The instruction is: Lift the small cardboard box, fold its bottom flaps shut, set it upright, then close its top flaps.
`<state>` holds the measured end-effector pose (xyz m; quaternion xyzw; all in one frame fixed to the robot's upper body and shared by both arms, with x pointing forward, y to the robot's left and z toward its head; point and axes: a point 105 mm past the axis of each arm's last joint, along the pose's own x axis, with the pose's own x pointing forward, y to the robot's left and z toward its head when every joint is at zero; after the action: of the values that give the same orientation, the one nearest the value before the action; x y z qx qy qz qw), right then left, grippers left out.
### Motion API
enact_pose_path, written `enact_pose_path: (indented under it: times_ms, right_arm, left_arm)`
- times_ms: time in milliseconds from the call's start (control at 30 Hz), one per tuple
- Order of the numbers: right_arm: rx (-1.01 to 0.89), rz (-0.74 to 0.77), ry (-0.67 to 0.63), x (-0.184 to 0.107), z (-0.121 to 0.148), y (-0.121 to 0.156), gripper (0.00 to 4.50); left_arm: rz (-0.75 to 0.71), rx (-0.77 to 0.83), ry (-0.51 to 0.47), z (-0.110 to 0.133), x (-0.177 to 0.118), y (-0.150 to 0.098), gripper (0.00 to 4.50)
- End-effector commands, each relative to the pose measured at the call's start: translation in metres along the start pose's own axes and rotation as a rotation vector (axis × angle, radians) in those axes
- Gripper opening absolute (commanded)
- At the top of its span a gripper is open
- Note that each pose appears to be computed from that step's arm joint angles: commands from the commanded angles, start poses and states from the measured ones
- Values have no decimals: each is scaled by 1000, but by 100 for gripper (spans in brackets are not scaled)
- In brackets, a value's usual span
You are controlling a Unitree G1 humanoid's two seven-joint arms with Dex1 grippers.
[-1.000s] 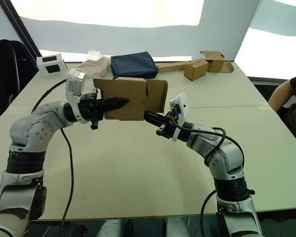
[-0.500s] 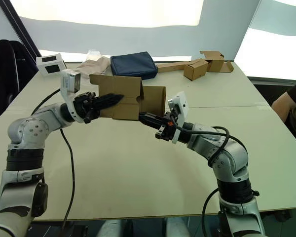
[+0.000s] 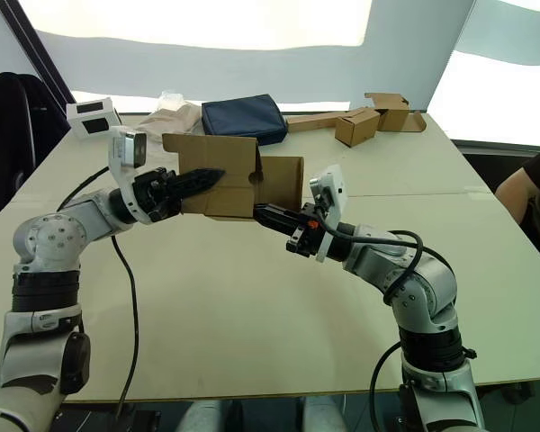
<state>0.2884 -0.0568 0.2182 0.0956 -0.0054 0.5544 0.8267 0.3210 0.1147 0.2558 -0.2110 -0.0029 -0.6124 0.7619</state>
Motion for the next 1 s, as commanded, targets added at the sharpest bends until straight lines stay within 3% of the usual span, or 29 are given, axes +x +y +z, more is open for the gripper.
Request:
enact_pose_path:
  times_ms: [33, 367, 533, 600, 733, 1000]
  right_arm:
    - [-49, 104, -9, 6, 8, 22, 0]
    - [-15, -23, -61, -30, 19, -4, 0]
    - [32, -76, -158, -42, 34, -15, 0]
    - [87, -147, -243, -54, 41, -31, 0]
    - [230, -211, -333, -63, 34, -52, 96]
    - [529, -201, -515, -51, 10, -73, 414]
  left_arm:
    - [-45, 54, -20, 12, 5, -14, 1]
    - [-7, 75, -9, 11, -5, -13, 1]
    - [-2, 67, -16, 11, -6, -13, 1]
    - [-4, 63, -20, 12, -6, -14, 1]
    - [-20, 55, -28, 12, -4, -19, 0]
    - [-30, 49, -46, 15, 0, -22, 0]
